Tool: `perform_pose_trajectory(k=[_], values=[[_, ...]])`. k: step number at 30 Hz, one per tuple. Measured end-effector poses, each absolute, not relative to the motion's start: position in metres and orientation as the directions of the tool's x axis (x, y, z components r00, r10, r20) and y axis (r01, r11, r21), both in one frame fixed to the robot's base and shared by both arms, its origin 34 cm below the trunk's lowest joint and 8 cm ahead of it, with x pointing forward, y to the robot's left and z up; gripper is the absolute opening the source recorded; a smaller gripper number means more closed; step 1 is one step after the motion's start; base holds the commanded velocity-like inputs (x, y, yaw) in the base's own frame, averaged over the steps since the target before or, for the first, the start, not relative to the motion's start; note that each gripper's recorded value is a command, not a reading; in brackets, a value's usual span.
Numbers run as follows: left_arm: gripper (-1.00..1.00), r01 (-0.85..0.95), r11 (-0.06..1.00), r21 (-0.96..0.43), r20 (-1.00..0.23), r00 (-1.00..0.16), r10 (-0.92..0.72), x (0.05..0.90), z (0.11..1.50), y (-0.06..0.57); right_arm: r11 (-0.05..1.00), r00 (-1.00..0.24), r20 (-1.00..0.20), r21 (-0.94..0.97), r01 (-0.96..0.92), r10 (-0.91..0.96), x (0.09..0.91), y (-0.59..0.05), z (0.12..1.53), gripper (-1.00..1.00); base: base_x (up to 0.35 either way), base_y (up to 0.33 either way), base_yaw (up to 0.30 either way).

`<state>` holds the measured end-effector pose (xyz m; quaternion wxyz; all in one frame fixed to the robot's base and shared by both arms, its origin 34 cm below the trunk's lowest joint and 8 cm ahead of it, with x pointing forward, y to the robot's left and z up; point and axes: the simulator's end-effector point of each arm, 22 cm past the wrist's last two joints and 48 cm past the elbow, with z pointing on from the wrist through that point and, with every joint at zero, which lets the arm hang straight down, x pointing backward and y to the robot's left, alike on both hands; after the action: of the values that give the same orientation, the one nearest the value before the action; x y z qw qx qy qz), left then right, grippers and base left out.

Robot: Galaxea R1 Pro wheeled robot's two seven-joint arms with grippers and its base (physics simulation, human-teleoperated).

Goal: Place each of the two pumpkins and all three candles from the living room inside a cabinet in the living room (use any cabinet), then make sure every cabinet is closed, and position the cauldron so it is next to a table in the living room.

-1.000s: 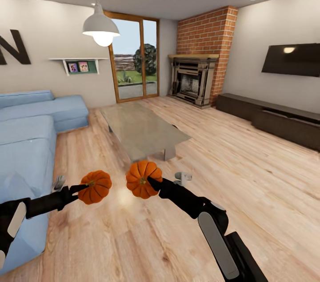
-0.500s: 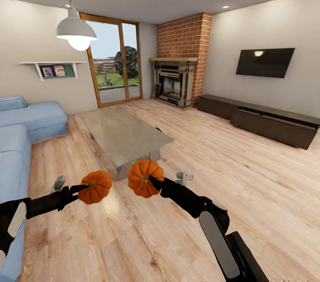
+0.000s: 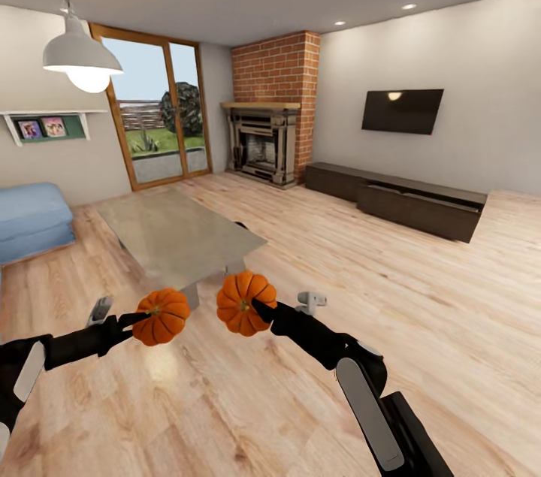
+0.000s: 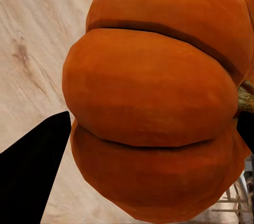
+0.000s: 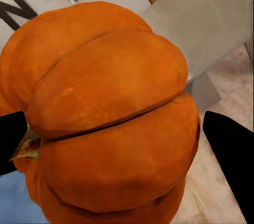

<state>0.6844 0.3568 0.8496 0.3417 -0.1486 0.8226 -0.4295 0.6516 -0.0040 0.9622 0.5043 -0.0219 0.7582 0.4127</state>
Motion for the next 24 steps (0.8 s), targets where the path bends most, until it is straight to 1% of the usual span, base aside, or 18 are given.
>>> perform_pose_trajectory(k=[17,24], values=[[-1.0,0.06,0.587,-0.808,-0.444,-0.717,-0.538,0.684,0.885,0.357,0.658,-0.479,-0.79,0.597,-0.458,0.383,0.65,-0.004,0.997,-1.0,0.0,0.0,-0.264],[-1.0,0.065,0.583,-0.81,-0.446,-0.713,-0.541,0.684,0.899,0.357,0.655,-0.476,-0.79,0.598,-0.462,0.386,0.649,-0.004,1.011,-1.0,0.0,0.0,-0.189]])
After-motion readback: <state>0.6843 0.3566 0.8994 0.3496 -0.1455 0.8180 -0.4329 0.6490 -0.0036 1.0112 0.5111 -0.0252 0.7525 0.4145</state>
